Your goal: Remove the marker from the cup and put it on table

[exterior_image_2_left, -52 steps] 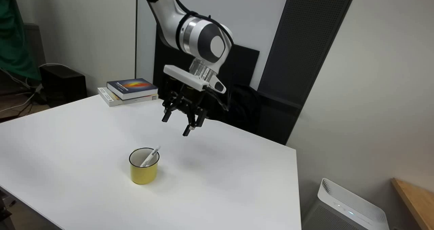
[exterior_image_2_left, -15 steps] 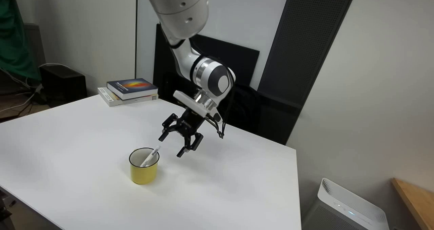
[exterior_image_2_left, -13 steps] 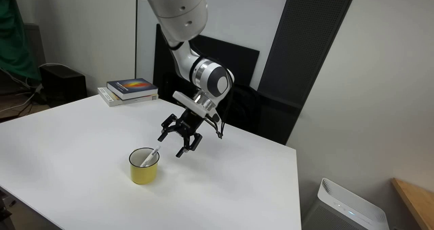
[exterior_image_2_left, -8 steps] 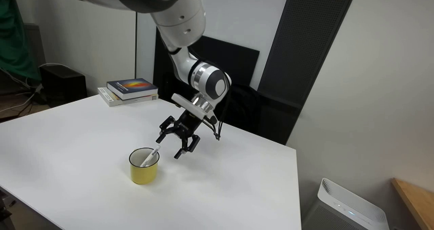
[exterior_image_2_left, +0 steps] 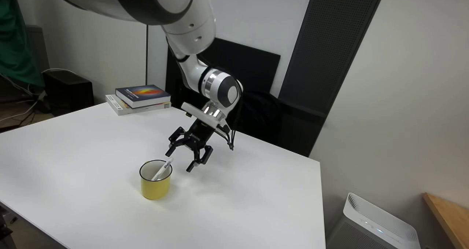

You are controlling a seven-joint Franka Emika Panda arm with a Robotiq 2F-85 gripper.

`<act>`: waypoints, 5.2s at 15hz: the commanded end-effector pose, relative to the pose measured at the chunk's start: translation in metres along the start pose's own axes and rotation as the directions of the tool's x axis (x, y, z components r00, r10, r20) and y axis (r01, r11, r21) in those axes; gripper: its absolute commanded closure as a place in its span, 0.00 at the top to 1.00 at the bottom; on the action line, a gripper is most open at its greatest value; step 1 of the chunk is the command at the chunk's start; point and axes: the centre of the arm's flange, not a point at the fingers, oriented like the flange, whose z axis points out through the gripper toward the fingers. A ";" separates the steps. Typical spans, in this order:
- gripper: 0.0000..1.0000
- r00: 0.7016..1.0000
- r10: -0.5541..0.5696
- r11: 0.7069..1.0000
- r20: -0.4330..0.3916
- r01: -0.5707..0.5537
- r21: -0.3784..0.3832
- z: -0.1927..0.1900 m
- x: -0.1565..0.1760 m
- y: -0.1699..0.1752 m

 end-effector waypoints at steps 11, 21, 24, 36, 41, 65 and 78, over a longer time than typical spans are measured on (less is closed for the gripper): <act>0.31 0.999 0.027 0.999 0.022 -0.026 -0.041 -0.010 0.013 -0.004; 0.27 0.996 0.084 0.995 0.014 -0.083 -0.051 -0.008 0.010 -0.003; 0.46 0.984 0.172 0.984 -0.050 -0.175 -0.045 -0.007 -0.002 -0.006; 1.00 0.906 0.342 0.938 -0.249 -0.344 0.037 -0.006 -0.048 -0.020; 1.00 0.875 0.394 0.918 -0.282 -0.390 0.074 -0.004 -0.080 -0.016; 1.00 0.789 0.530 0.811 -0.310 -0.365 0.457 0.027 -0.100 0.068; 0.39 0.787 0.541 0.807 -0.296 -0.388 0.445 0.045 -0.083 0.054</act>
